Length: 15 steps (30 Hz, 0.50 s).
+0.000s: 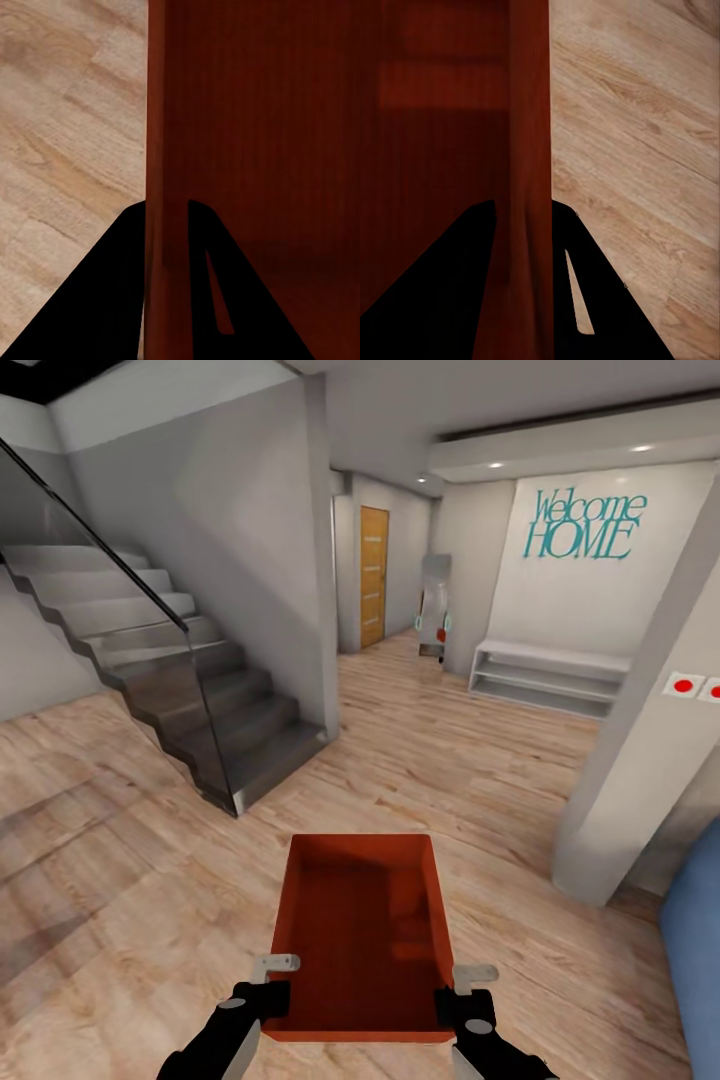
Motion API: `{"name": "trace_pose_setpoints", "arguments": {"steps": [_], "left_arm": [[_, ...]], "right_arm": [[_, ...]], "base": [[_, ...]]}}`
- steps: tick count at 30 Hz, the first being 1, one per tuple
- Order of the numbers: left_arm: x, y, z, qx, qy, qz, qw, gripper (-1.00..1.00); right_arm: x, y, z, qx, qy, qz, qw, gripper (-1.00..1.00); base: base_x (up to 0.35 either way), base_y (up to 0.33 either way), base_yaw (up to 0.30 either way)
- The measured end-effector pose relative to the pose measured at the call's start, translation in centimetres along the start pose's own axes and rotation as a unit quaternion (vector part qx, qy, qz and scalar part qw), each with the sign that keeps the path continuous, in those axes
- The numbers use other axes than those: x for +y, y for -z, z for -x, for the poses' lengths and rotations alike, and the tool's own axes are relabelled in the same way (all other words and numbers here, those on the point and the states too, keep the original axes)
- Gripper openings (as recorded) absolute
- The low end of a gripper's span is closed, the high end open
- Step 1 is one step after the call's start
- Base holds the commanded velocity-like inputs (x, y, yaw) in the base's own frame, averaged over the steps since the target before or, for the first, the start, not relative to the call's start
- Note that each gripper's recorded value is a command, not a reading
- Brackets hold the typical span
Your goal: Move the two storage containers from the living room to the garage. In the garage, place one container on the floor and stack the other container on top of it (either order is fine).
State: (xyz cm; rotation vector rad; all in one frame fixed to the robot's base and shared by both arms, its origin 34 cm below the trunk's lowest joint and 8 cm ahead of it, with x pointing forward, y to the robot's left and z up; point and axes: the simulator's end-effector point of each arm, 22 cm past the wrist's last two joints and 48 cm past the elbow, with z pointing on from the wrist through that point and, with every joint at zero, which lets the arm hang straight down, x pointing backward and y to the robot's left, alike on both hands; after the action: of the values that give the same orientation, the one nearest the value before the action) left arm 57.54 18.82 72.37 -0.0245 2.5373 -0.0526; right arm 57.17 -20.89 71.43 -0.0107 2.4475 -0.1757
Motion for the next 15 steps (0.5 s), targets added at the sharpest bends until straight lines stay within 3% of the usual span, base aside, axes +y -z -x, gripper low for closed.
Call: {"name": "trace_pose_setpoints", "arguments": {"steps": [15], "left_arm": [[0.00,0.00,0.01,0.000,0.000,0.000,1.0000,-1.00]], "right_arm": [[0.01,-0.01,0.01,0.000,0.000,0.000,1.0000,-1.00]], "base": [[0.323,0.000,0.000]]}}
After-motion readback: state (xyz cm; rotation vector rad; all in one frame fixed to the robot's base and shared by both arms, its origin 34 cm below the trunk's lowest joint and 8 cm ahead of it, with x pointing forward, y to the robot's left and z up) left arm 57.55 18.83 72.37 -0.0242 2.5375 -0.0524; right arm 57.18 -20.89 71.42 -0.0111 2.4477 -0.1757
